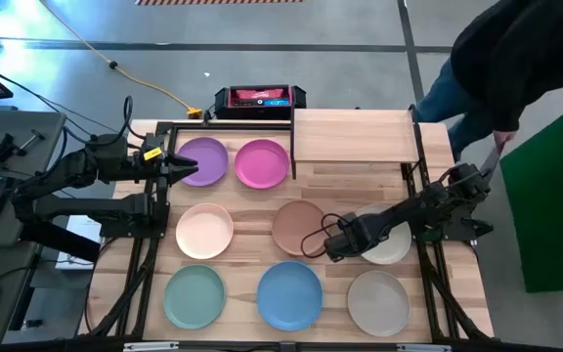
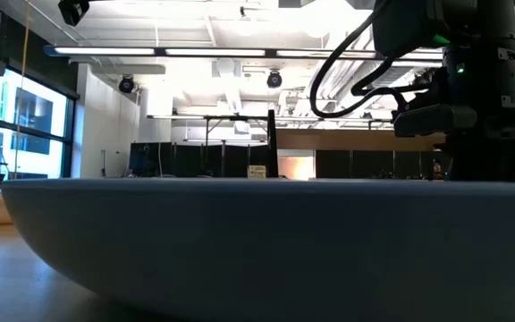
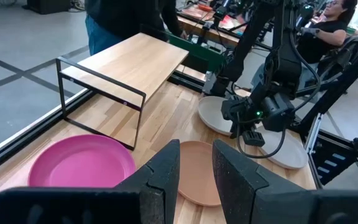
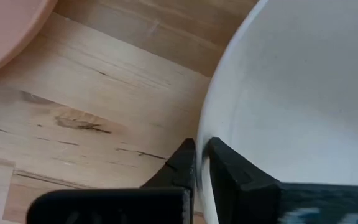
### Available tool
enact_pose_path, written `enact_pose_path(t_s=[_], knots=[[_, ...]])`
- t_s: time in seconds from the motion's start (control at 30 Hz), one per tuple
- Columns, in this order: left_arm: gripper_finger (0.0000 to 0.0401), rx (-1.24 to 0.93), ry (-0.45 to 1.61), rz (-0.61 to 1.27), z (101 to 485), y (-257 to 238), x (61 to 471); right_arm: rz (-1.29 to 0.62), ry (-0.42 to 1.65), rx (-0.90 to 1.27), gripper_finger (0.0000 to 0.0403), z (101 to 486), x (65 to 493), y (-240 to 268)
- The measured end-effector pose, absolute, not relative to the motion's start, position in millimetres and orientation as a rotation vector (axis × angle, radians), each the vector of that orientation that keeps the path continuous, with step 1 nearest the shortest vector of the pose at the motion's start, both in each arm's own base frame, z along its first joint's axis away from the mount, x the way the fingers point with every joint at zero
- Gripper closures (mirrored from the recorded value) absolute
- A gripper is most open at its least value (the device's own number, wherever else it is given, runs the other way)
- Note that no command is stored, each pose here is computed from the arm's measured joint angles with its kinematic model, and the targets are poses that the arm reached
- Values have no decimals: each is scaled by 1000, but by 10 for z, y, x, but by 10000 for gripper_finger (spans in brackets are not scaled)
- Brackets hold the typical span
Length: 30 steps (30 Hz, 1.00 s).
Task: Place and stack plates onto a shelf
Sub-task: Put the white plate on the shelf
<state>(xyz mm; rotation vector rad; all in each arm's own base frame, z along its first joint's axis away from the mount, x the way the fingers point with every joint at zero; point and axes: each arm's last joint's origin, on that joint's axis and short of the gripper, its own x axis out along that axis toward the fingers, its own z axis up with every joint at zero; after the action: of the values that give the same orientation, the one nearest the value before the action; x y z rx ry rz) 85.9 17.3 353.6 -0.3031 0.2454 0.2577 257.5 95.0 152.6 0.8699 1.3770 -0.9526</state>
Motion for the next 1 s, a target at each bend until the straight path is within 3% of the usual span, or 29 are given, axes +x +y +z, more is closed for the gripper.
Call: enact_pose_path(t_s=[1.0], knots=[[316,-303,255,259,3527,173,856,-930,1311,740,403,2495,2809,1109]])
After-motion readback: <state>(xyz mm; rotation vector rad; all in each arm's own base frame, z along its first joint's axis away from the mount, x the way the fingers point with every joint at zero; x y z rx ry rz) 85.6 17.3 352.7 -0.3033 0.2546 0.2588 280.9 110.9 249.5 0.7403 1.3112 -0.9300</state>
